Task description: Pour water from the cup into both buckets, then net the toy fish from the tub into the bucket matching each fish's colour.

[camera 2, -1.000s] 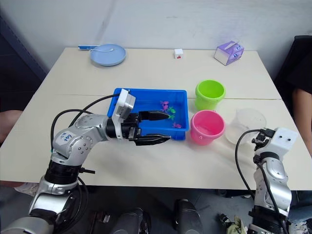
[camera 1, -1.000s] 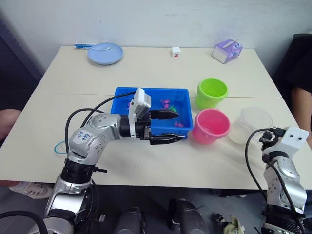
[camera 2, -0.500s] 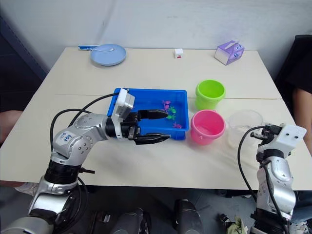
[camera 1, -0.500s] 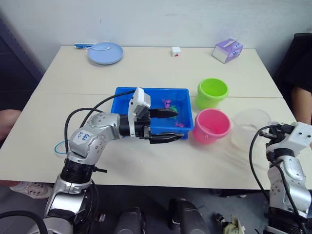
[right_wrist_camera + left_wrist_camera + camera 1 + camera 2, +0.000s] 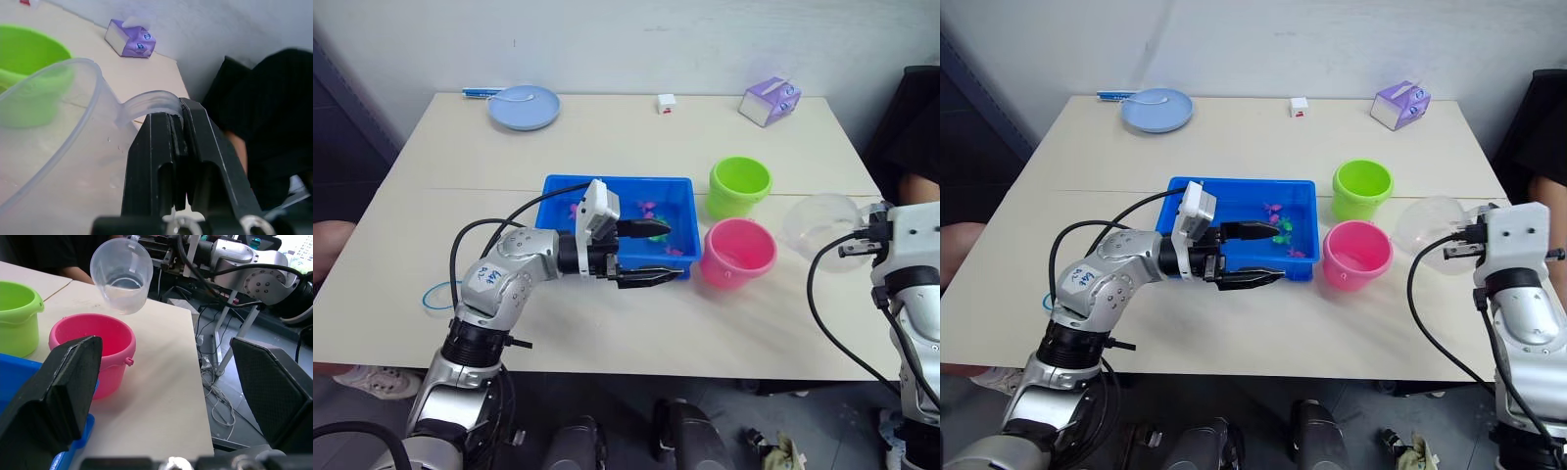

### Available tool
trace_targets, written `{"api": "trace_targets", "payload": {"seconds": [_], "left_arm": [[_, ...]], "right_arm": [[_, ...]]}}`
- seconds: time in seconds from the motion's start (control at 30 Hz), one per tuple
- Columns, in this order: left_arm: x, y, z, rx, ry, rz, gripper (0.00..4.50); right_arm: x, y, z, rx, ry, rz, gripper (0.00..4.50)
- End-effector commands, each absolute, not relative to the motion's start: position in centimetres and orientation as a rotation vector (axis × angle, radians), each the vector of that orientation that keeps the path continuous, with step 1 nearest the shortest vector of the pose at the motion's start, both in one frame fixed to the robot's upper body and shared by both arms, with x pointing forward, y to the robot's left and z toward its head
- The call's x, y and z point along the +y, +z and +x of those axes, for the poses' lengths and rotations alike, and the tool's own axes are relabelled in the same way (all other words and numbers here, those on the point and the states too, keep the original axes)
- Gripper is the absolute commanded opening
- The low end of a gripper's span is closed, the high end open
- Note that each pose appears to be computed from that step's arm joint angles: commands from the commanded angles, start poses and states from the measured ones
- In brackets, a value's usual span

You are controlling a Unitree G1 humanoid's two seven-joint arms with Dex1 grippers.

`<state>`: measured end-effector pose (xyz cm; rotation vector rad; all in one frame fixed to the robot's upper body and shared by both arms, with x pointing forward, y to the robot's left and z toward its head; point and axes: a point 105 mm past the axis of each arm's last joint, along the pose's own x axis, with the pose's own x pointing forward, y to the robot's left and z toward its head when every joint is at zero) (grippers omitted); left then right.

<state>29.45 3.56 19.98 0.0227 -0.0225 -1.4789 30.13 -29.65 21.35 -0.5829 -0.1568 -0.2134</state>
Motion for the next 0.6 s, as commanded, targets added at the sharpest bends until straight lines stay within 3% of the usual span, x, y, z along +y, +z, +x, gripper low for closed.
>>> {"api": "trace_targets", "payload": {"seconds": [0.03, 0.6], "left_arm": [[3.3, 20.8, 29.3, -0.063, -1.494, 0.045, 4.5], [3.8, 20.6, 30.0, -0.065, -1.42, 0.053, 4.5]], "right_arm": [[-28.6, 24.0, 29.9, -0.244, -0.22, -0.739, 0.7], [-26.0, 25.7, 30.7, -0.331, -0.152, -1.102, 0.7]]}}
